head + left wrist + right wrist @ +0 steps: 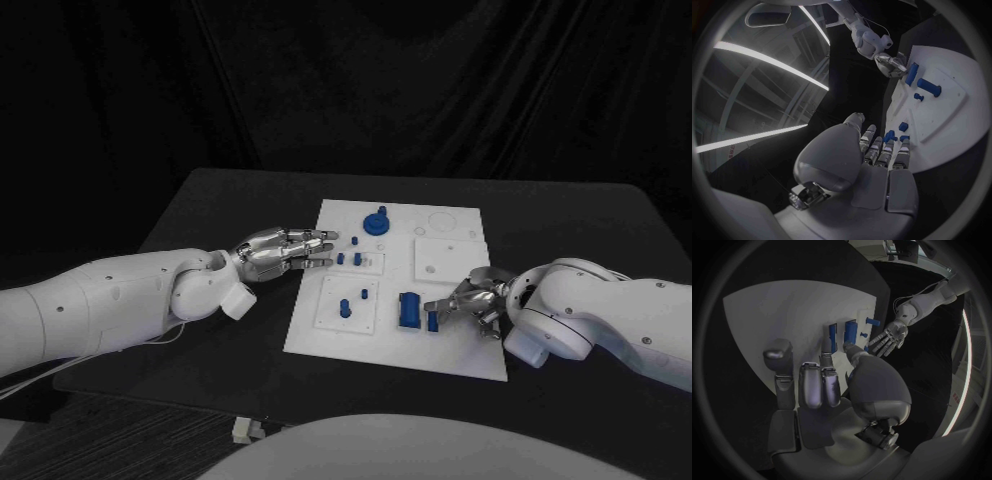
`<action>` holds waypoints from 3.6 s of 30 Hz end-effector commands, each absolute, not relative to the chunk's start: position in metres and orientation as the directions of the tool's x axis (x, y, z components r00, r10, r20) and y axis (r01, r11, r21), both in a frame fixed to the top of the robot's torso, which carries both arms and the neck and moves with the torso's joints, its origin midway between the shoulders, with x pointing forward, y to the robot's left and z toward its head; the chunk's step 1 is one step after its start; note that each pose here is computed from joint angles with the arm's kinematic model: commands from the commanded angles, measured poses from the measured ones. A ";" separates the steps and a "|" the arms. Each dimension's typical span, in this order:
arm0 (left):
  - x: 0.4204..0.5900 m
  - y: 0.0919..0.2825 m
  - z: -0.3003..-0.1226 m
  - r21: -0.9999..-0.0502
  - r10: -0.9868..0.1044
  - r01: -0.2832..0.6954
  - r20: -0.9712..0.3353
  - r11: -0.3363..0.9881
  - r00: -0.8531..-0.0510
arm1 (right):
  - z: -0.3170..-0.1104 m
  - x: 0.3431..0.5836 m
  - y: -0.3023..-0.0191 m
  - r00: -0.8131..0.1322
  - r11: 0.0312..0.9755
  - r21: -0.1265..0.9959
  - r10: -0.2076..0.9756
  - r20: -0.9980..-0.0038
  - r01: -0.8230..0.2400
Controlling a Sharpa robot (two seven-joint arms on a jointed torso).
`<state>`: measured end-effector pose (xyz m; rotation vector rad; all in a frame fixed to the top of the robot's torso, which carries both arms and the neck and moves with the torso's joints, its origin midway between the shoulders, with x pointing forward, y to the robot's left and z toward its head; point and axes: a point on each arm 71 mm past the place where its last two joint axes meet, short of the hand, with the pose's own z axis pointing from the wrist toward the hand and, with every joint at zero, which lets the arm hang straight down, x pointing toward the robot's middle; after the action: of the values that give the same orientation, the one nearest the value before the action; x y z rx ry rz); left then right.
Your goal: Assemble the parts on the task board
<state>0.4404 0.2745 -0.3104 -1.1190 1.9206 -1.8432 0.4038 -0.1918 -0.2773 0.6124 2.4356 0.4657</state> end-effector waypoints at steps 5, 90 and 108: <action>0.439 0.274 -0.310 -0.932 -0.656 -0.345 0.331 -0.113 -0.678 | -0.275 0.399 -0.198 -0.702 0.822 0.458 0.545 -0.459 0.339; 0.463 0.197 -0.226 -1.000 -0.998 0.015 0.012 -0.013 -0.062 | -0.224 0.462 -0.192 -0.017 -0.010 1.000 1.000 0.010 0.001; 0.462 0.192 -0.224 -1.000 -1.000 -0.001 0.010 -0.010 -0.017 | -0.224 0.462 -0.192 -0.017 -0.010 1.000 1.000 0.010 0.001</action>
<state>0.4622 0.1923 -0.2245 -1.2031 1.2309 -1.2459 0.4620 -0.1915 -0.2243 1.2114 1.2295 1.2391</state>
